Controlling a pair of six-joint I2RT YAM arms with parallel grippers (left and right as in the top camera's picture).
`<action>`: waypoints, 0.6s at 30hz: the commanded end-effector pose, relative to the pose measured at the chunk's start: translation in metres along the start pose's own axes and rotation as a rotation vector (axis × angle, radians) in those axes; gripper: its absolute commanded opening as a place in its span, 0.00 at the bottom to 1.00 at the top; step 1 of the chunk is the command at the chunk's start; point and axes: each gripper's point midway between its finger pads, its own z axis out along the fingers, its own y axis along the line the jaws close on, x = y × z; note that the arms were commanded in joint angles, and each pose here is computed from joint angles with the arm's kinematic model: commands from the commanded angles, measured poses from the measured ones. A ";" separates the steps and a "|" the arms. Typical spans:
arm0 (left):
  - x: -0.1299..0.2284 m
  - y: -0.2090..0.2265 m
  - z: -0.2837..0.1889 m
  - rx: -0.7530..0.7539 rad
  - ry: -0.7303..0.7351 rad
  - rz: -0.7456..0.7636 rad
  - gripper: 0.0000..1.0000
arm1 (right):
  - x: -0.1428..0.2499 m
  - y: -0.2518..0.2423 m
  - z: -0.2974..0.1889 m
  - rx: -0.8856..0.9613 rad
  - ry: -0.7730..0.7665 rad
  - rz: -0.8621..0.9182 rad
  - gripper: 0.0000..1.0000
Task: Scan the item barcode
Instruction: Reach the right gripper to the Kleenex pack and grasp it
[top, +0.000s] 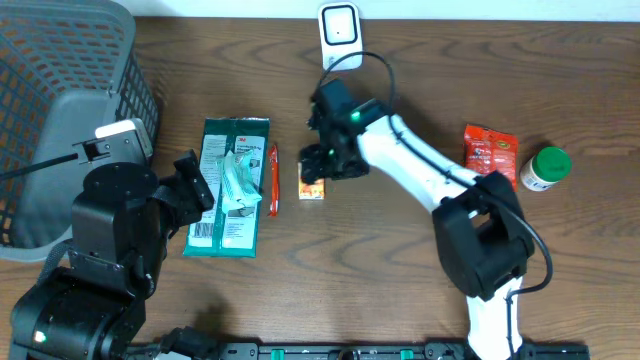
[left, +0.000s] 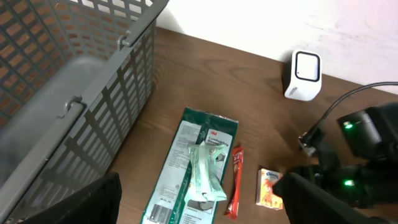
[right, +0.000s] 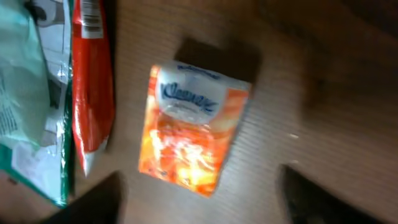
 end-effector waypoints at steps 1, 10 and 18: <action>-0.002 0.002 -0.001 -0.010 -0.008 0.006 0.82 | -0.013 0.009 -0.008 0.070 -0.098 0.027 0.95; -0.002 0.002 -0.001 -0.010 -0.008 0.006 0.82 | -0.028 0.028 -0.006 0.251 -0.275 -0.093 0.59; -0.002 0.003 -0.001 -0.010 -0.008 0.007 0.82 | -0.022 0.057 0.008 0.385 -0.386 -0.201 0.35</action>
